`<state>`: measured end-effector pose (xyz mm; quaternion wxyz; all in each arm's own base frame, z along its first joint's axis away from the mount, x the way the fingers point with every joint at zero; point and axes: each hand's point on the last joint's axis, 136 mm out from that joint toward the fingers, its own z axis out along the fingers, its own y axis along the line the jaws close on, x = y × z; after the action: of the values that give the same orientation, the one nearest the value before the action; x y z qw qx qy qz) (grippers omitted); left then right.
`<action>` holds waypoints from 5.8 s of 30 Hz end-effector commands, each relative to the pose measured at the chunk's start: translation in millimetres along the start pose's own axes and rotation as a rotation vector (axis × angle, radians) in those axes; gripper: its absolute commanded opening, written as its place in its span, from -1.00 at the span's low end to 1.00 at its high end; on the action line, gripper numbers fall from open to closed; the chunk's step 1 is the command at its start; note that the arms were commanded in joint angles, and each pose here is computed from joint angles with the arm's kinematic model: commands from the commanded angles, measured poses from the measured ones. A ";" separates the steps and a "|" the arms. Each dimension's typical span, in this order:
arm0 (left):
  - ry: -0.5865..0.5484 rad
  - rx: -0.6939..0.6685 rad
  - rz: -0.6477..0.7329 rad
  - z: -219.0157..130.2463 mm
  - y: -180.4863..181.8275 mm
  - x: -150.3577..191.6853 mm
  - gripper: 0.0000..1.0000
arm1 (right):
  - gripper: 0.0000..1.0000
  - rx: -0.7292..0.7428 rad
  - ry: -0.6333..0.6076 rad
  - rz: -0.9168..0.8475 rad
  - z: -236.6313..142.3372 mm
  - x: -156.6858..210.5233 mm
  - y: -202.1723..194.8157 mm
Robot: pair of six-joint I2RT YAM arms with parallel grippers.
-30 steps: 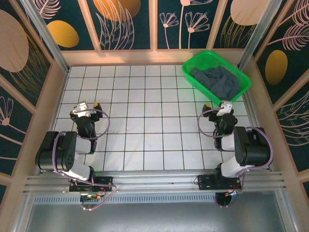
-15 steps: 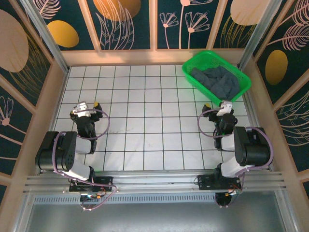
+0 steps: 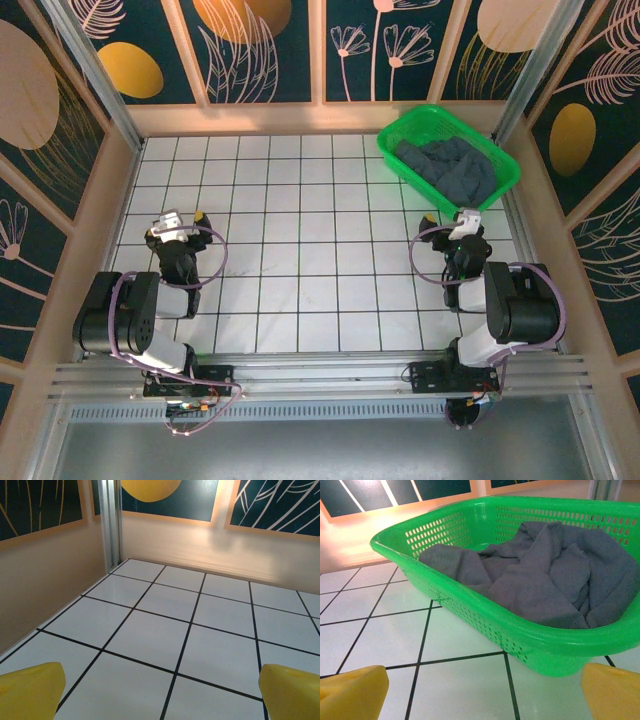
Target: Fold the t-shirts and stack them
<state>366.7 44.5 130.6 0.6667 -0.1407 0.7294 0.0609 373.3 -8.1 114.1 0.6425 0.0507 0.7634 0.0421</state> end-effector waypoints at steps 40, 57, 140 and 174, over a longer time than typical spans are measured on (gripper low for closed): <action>0.674 0.834 -0.426 -80.6 -315.8 -124.6 0.52 | 0.12 0.567 0.875 0.514 181.8 13.0 -45.9; 0.628 0.684 -0.370 -73.4 -287.9 -125.8 0.34 | -1.00 0.129 -0.126 0.540 69.1 -393.5 23.9; 1.129 0.113 0.460 -158.9 -193.1 165.6 -1.00 | 0.09 0.059 0.995 0.243 -78.1 65.4 140.8; 1.087 0.278 -0.044 -188.6 -143.6 131.1 -1.00 | -0.08 -0.621 1.106 -0.334 -222.5 137.8 318.7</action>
<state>219.0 -151.2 33.3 0.2081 -0.0638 0.9732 -0.0749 145.4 331.7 44.1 0.0984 -0.2655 0.9414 0.1836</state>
